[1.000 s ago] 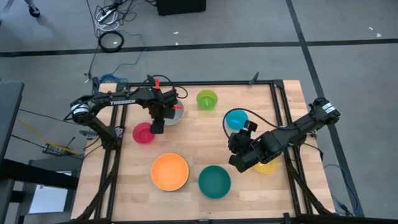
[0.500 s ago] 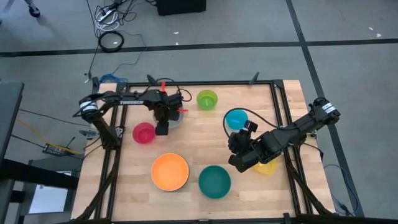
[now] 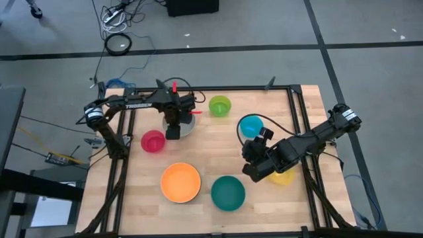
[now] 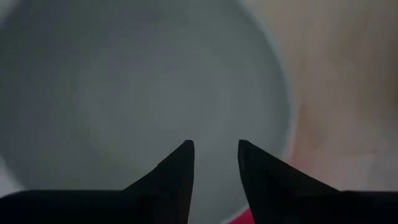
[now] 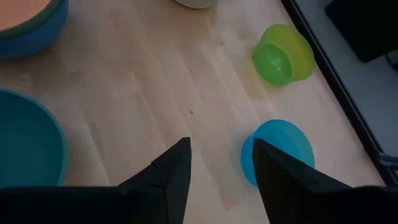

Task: Nest bowls inside each other
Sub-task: Stack the gray bowl on top of the orange bowl

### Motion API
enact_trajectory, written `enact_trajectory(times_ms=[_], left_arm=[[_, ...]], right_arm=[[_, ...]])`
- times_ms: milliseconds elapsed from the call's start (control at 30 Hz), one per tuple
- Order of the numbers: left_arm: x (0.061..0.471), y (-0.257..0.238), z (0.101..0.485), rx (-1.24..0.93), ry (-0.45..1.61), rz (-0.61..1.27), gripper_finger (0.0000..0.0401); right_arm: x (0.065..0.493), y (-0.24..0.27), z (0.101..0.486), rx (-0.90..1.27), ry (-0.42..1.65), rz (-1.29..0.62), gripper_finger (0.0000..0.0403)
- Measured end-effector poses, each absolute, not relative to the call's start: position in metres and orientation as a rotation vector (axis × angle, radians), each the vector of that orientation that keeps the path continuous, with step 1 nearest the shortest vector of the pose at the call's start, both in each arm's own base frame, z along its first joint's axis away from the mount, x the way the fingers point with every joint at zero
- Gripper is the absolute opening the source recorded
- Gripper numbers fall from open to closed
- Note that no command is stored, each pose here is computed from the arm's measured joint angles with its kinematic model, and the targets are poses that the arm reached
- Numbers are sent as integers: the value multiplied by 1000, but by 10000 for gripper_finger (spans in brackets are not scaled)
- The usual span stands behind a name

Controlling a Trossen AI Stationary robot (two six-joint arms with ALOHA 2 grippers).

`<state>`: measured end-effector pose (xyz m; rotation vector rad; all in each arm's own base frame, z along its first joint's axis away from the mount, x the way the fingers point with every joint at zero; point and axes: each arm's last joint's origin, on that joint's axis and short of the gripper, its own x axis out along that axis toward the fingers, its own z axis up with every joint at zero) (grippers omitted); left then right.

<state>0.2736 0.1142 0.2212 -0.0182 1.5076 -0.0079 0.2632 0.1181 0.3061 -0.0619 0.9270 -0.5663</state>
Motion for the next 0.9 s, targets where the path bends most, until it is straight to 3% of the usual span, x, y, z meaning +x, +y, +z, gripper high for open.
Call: enact_trajectory(times_ms=[300,567,633,767,900], left_arm=[[272,85,206,-62,1569,-107,132],[271,86,183,69,1557,58,129],[272,87,182,93,1549,55,111],[275,86,192,111,1558,41,21],[278,77,221,170,1542,60,8]], right_arm=[[264,122,307,-49,909,-553,157],[264,122,307,-51,907,-548,157],[264,122,307,-50,906,-547,156],[264,122,307,-53,908,-546,157],[264,122,307,-60,910,-543,157]])
